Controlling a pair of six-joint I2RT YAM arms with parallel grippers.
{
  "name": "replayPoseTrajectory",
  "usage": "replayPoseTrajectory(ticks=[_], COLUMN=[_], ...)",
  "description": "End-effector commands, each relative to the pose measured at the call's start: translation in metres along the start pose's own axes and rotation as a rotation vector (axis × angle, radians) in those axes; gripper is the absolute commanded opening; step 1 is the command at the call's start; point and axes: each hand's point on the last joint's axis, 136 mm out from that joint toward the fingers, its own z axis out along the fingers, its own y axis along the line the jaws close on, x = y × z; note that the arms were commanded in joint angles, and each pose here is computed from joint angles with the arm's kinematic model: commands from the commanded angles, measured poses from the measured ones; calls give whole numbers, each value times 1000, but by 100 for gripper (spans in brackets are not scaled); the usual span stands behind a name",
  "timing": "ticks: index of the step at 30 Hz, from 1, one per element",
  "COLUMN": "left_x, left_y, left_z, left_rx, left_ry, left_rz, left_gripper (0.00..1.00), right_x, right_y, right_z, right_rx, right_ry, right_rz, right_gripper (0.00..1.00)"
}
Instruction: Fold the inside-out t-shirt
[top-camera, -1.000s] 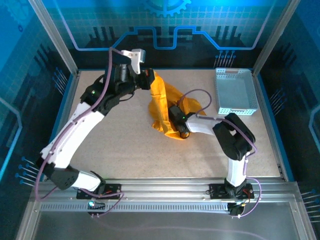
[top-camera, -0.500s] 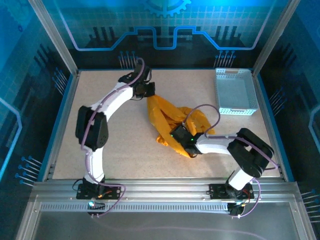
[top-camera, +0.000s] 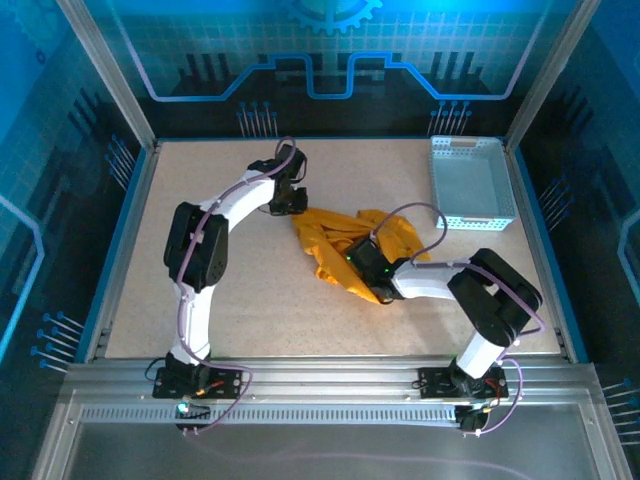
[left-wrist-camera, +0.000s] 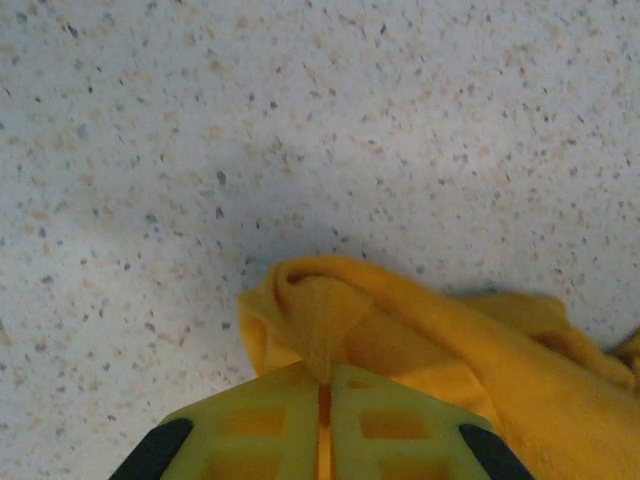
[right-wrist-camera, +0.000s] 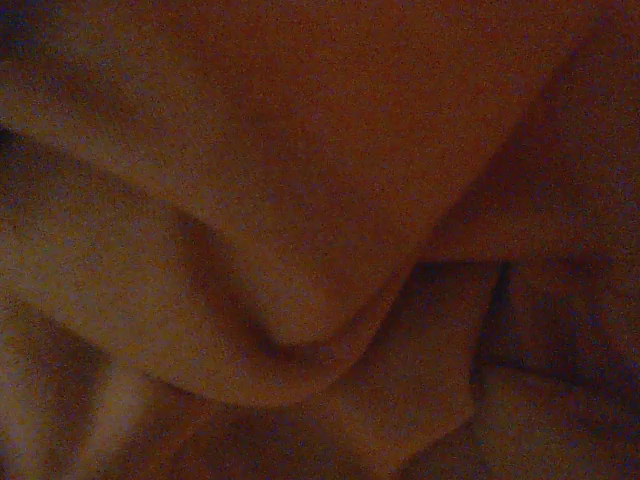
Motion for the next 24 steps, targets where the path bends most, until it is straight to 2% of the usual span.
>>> replayPoseTrajectory(ticks=[1,3,6,10,13,16,20,22,24], left_x=[-4,-8,-16,-17,-11,-5,5,19,36], left_y=[-22,-29,-31,-23,-2,22,10,-1,-11], left_z=[-19,-23,-22,-2,17,9,-52,-85,-113], left_rx=[118,135,128,65,-19,-101,-92,-48,-4], left_ry=[-21,-42,-56,-2,49,43,-85,-142,-184], left_rz=[-6,-1,-12,-22,-59,-107,-51,-41,-40], left_gripper=[4,0,0,0,0,0,39,73,82], right_x=[52,52,47,49,51,50,44,42,42], right_y=[-1,15,40,63,53,35,34,41,46], right_z=[13,9,-11,-37,-43,-45,-47,-48,-47], right_rx=[0,-50,-117,-217,-198,-155,-188,-212,-221], right_ry=[178,158,76,2,-18,-38,-55,-57,-48], right_rz=[-78,-127,-245,-323,-298,-251,-224,-221,-208], right_gripper=[69,60,51,42,39,43,47,48,48])
